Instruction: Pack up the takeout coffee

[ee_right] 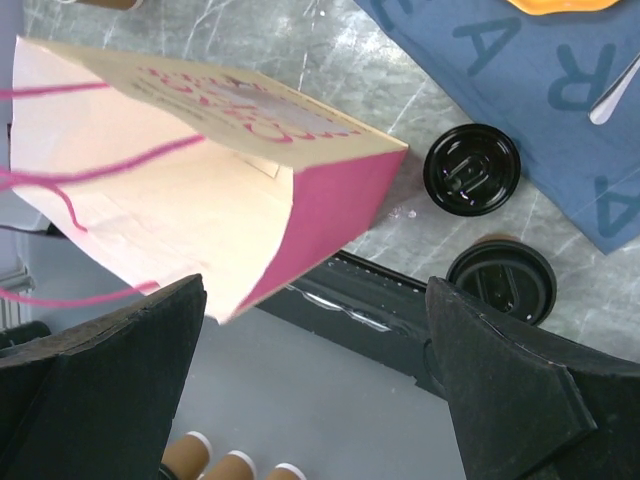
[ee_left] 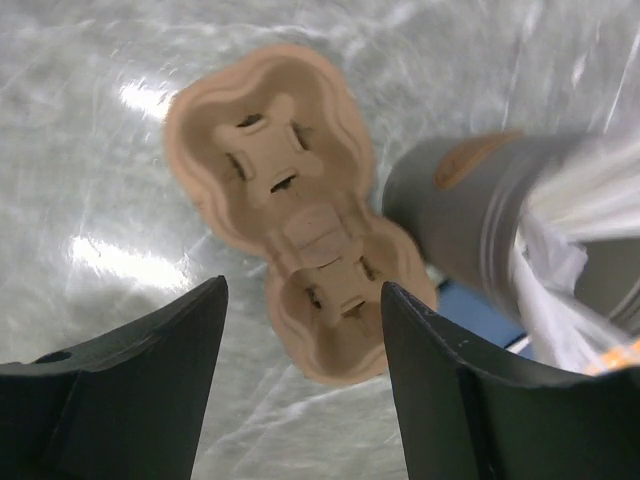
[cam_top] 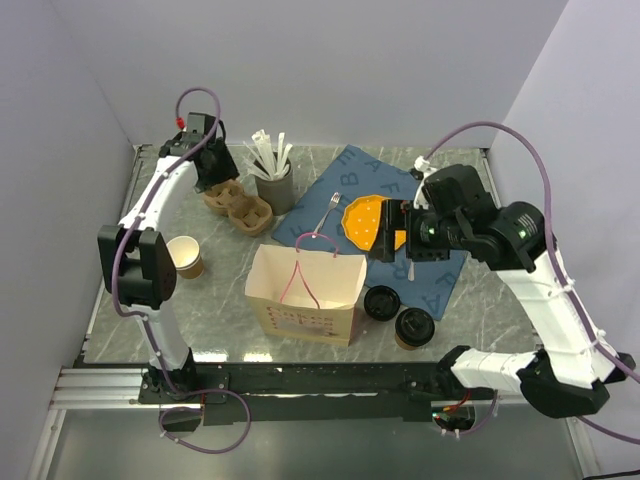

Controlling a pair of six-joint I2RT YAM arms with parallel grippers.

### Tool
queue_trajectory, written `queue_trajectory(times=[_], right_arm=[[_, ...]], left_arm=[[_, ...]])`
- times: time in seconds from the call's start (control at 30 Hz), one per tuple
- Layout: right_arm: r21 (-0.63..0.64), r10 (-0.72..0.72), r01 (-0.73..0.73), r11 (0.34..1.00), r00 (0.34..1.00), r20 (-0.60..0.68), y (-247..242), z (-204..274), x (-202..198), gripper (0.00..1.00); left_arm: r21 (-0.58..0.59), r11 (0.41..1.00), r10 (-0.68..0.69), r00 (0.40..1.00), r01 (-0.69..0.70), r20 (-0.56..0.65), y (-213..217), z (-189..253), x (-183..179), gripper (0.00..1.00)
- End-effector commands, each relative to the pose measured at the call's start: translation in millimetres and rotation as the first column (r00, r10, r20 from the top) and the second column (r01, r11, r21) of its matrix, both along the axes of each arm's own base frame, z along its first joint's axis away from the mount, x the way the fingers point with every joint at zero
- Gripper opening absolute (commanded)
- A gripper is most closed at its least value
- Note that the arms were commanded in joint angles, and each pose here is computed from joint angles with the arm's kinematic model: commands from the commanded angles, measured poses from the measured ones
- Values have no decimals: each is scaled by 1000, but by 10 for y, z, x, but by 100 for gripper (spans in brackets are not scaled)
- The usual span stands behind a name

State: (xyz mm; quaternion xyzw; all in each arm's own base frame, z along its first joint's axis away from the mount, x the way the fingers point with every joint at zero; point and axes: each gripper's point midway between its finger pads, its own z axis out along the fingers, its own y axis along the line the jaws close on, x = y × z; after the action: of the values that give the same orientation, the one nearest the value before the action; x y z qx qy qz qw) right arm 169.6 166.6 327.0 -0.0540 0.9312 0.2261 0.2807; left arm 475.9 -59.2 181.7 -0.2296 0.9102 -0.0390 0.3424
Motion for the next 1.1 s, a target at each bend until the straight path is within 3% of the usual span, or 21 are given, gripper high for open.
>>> queue_trajectory(times=[0.0,0.17,0.23,0.5,0.83,1.07], right_arm=[[-6,-27,27,1000,1000,11,-18,134,32,98],[-19,-34,34,999,999,-9,-19,157,39,98],[-28,-21,20,999,999,-35,14,134,41,98],[-90,2,-9,996,997,-78,-13,143,34,98],[-75,-12,4,997,995,-102,19,125,28,98],[-66,-30,23,998,995,-99,-12,140,-17,98]], left_arm=[[143,912,-395,917,384,58,-173,69,155,69],[282,763,-603,798,582,-15,-80,-69,87,68],[280,741,-631,775,610,-20,-83,-84,107,68],[263,552,-799,592,791,-104,-224,-266,80,64],[228,506,-821,545,832,-170,-362,-583,74,66],[246,502,-806,552,829,-216,-386,-764,140,65]])
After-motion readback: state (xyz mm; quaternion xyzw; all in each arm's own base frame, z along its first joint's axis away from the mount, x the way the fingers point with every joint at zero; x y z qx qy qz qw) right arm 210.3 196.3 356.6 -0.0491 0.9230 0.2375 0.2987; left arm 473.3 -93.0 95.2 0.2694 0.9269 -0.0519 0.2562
